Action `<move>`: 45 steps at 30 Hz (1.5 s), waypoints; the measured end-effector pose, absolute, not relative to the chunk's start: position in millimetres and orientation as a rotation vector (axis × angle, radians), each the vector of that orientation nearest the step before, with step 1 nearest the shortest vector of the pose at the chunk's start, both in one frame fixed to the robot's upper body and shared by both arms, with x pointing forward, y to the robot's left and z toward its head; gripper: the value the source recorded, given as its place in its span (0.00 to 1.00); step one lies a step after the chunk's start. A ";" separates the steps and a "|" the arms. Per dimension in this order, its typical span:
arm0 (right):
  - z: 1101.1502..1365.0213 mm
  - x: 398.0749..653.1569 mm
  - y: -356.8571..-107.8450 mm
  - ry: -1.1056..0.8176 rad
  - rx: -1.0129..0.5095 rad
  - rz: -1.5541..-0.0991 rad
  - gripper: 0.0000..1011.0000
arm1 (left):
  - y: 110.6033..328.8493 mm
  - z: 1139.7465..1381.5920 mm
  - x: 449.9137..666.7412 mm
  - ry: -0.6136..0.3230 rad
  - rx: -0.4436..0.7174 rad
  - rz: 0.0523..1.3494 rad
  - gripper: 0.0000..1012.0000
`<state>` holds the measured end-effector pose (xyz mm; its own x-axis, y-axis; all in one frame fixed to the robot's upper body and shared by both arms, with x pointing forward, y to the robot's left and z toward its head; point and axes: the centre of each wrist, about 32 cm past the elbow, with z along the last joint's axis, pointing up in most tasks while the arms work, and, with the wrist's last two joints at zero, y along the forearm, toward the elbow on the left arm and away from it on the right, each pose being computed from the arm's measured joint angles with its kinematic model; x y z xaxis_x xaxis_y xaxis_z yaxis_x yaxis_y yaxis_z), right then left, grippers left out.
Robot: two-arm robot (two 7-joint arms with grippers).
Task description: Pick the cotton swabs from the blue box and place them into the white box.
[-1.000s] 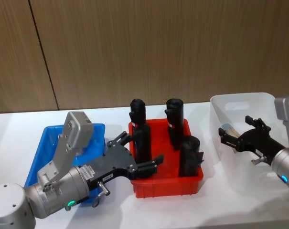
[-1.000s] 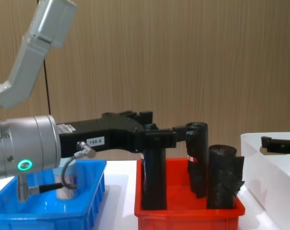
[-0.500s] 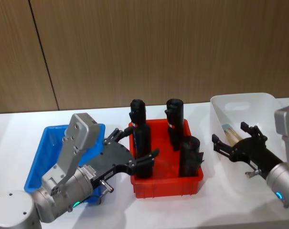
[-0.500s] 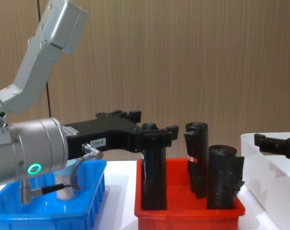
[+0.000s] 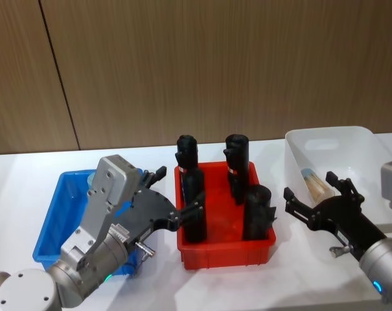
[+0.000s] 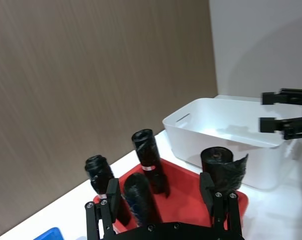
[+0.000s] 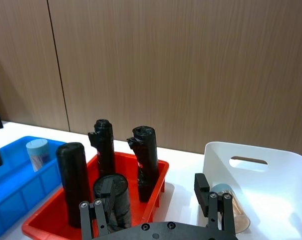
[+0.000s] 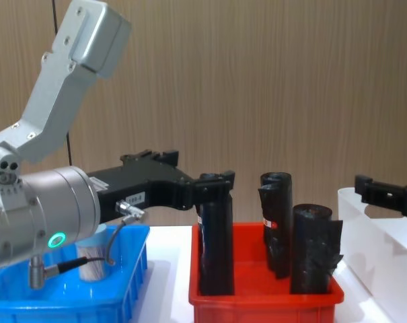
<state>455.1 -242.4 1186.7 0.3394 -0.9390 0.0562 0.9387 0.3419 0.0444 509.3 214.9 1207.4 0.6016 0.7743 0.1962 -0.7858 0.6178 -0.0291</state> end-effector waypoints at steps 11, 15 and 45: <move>1188.7 443.5 -237.3 -0.075 0.026 -1.231 0.99 | 206.0 1205.6 500.2 -0.233 0.064 1.017 0.99; 1188.7 443.4 -237.2 -0.075 0.026 -1.231 0.99 | 202.9 1205.2 497.1 -0.246 0.063 1.056 0.99; 1188.9 444.3 -238.6 -0.054 0.018 -1.207 0.99 | 198.2 1204.6 491.8 -0.268 0.060 1.123 0.99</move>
<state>444.3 -238.6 1188.9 0.3551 -0.9343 0.0320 0.9334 0.3562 0.0427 491.8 198.2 1204.6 0.4043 0.8819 0.2424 -0.8963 0.4348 -0.0869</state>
